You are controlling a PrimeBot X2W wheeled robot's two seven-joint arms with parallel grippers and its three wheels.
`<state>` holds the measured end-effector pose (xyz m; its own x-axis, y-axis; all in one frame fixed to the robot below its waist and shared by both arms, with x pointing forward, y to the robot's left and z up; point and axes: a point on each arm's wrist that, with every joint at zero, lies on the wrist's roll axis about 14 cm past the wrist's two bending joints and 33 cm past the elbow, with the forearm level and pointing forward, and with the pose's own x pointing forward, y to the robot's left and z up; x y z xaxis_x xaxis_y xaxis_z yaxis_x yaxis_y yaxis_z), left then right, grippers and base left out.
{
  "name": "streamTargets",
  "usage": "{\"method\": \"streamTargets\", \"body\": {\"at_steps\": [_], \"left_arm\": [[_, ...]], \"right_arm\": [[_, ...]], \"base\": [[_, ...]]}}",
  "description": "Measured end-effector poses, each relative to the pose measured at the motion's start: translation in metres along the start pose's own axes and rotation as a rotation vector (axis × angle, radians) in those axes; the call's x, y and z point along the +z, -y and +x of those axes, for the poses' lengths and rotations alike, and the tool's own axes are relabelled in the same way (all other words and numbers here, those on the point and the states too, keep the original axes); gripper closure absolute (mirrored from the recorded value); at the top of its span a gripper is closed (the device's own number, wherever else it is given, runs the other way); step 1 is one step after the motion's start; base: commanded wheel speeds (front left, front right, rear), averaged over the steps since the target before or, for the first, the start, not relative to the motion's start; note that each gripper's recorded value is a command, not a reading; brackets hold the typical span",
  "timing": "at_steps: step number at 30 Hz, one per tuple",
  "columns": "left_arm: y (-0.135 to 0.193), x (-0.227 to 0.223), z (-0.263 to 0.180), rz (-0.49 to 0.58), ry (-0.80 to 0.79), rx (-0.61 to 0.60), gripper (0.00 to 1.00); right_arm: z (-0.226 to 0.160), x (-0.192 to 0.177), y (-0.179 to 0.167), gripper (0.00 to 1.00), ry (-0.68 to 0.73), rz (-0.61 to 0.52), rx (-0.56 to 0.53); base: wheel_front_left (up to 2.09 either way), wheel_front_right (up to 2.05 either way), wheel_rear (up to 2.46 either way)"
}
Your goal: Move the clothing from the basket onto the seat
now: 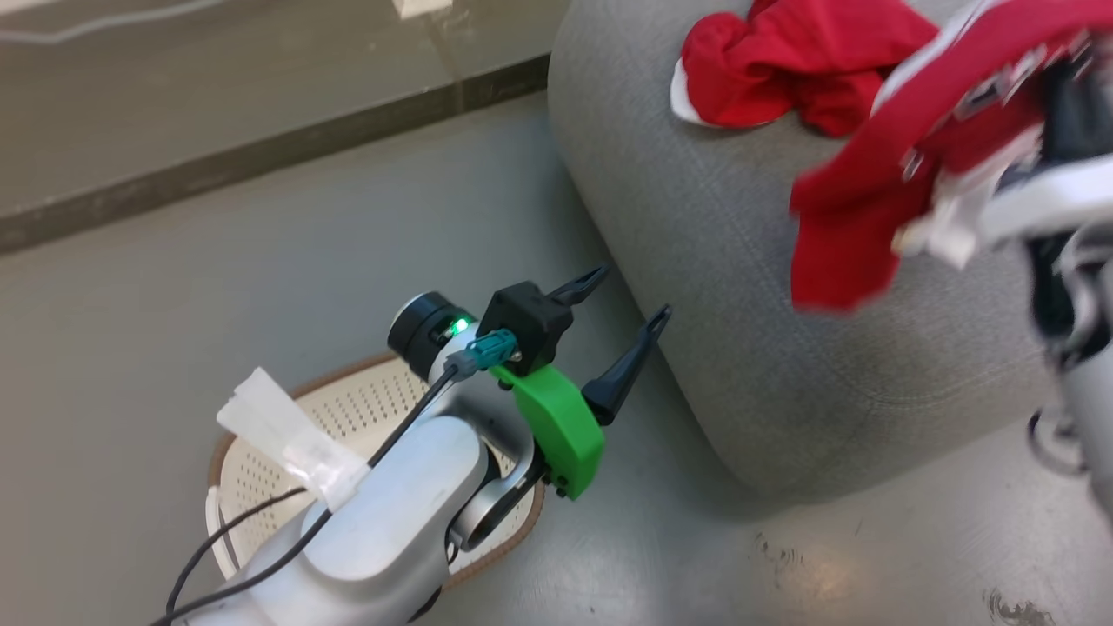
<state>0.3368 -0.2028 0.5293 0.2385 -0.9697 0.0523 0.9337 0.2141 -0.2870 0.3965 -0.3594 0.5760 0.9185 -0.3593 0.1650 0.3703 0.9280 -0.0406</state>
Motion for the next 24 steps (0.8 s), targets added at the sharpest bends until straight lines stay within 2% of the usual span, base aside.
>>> {"method": "streamTargets", "body": {"at_steps": [8,13,24], "left_arm": [[-0.025,-0.001,0.0,0.021,-0.001,0.007,0.0],[-0.046,-0.012,-0.003,0.01,-0.02,0.028,0.0],[-0.089,-0.022,-0.009,0.003,-0.006,0.068,0.0]], "right_arm": [[0.068,0.042,-0.019,1.0,0.125,-0.031,0.035],[0.103,0.035,-0.033,1.0,0.106,-0.056,0.049],[0.17,0.014,-0.025,1.0,0.091,-0.093,-0.022]], "base": [[0.0,0.0,0.0],[0.0,0.0,0.0],[0.0,0.0,0.0]]}}
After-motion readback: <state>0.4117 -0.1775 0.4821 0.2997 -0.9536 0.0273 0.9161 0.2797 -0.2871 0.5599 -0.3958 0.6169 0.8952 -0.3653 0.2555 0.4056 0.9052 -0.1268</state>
